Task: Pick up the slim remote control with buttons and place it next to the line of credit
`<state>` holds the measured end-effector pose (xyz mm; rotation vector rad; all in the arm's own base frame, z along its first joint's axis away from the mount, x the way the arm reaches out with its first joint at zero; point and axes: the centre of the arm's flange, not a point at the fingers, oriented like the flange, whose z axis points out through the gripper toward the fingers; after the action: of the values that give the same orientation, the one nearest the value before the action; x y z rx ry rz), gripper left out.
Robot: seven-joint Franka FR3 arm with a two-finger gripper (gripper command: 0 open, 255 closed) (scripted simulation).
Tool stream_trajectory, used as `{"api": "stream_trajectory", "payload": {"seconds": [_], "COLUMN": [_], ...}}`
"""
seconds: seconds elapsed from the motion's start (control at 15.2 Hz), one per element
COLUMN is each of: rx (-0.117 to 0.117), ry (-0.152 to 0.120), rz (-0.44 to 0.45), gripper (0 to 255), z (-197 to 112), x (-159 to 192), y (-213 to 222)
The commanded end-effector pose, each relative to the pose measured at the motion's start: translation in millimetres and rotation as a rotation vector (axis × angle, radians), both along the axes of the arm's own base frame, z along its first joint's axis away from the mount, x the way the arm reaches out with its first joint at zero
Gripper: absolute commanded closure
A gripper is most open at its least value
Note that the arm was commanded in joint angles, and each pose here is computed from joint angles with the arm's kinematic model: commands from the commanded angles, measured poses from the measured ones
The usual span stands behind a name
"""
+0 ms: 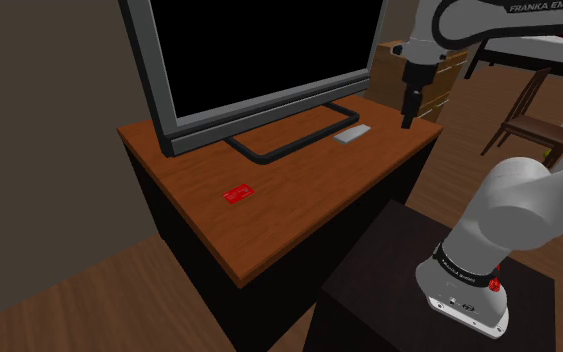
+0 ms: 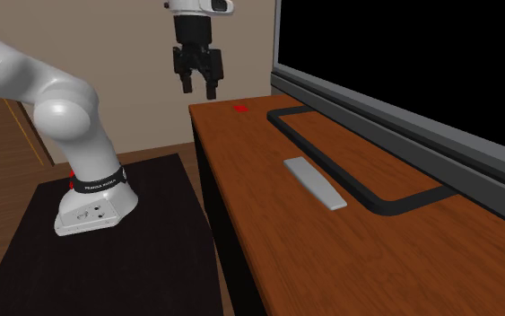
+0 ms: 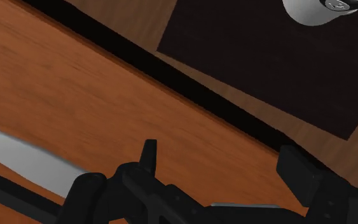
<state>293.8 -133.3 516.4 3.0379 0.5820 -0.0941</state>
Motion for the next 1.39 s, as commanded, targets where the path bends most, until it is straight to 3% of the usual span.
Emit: {"api": "stream_trajectory", "payload": {"seconds": [0.0, 0.59, 1.32], "rx": [0.006, 0.037, 0.076], "ry": [-0.001, -0.006, -0.011], "rz": [0.09, 0.458, 0.909], "gripper": [0, 0, 0], "z": [-12, -64, -130], "x": [8, 61, 165], "y": [-24, -117, -192]}}
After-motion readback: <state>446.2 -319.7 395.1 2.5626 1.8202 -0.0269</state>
